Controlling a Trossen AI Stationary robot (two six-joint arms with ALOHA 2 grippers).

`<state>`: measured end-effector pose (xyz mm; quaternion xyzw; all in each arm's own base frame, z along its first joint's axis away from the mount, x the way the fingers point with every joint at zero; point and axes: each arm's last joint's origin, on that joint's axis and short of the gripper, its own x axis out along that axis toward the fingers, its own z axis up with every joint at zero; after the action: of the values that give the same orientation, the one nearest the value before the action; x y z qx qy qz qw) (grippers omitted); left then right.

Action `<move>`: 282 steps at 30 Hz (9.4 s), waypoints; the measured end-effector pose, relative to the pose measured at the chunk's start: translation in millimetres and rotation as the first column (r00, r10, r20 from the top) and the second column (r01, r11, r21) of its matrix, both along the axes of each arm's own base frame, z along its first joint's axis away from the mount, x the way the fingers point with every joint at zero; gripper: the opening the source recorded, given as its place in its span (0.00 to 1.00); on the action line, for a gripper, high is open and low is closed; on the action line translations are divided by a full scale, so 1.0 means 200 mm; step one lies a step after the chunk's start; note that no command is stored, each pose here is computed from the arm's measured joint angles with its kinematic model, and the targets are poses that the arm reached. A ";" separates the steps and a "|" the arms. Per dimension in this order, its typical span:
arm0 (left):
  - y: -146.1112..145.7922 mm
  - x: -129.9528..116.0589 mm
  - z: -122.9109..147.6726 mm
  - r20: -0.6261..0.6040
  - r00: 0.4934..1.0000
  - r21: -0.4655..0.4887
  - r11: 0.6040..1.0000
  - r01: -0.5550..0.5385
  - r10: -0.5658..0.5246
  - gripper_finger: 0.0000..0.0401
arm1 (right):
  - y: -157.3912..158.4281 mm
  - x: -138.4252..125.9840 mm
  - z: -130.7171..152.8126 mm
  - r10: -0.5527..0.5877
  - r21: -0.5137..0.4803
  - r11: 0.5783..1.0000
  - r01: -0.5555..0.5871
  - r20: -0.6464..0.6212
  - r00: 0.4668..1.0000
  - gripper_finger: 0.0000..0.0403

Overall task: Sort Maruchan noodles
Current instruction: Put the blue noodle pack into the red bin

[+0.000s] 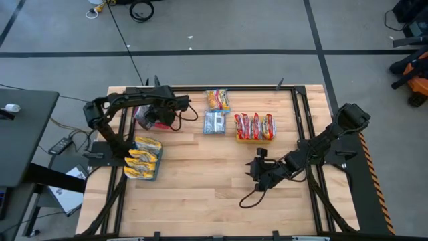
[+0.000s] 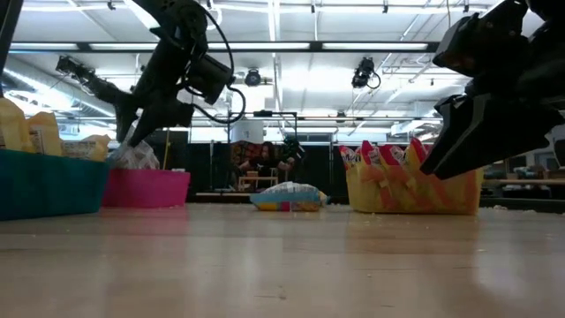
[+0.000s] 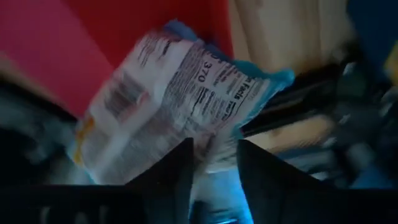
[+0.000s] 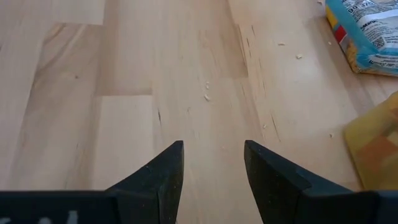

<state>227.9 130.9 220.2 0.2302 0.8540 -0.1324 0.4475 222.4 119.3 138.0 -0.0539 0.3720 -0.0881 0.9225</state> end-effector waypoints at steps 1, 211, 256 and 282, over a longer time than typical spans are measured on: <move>0.00 0.00 0.01 0.026 0.998 0.032 0.997 -0.066 0.065 0.33 | 0.00 0.00 0.00 0.000 0.001 1.000 0.000 0.000 1.000 0.43; 0.47 -0.47 -0.23 0.697 -0.406 -0.266 -0.312 -0.912 0.592 0.02 | 0.14 -0.06 0.00 0.045 0.390 0.921 -0.021 -0.054 0.997 0.43; -0.04 0.46 -0.37 0.466 -0.461 -0.805 0.146 -0.575 0.755 0.54 | -0.01 -0.04 0.16 0.007 0.276 0.961 -0.021 0.053 0.999 0.43; -0.05 0.58 -0.52 0.518 -0.534 -0.823 0.218 -0.525 0.668 0.04 | 0.07 -0.09 0.15 0.073 0.254 0.963 -0.085 0.057 0.996 0.43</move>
<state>343.8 120.5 117.1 -0.3659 0.2690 0.3072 0.8363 204.2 133.8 168.7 0.0532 0.3558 -0.0037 0.9330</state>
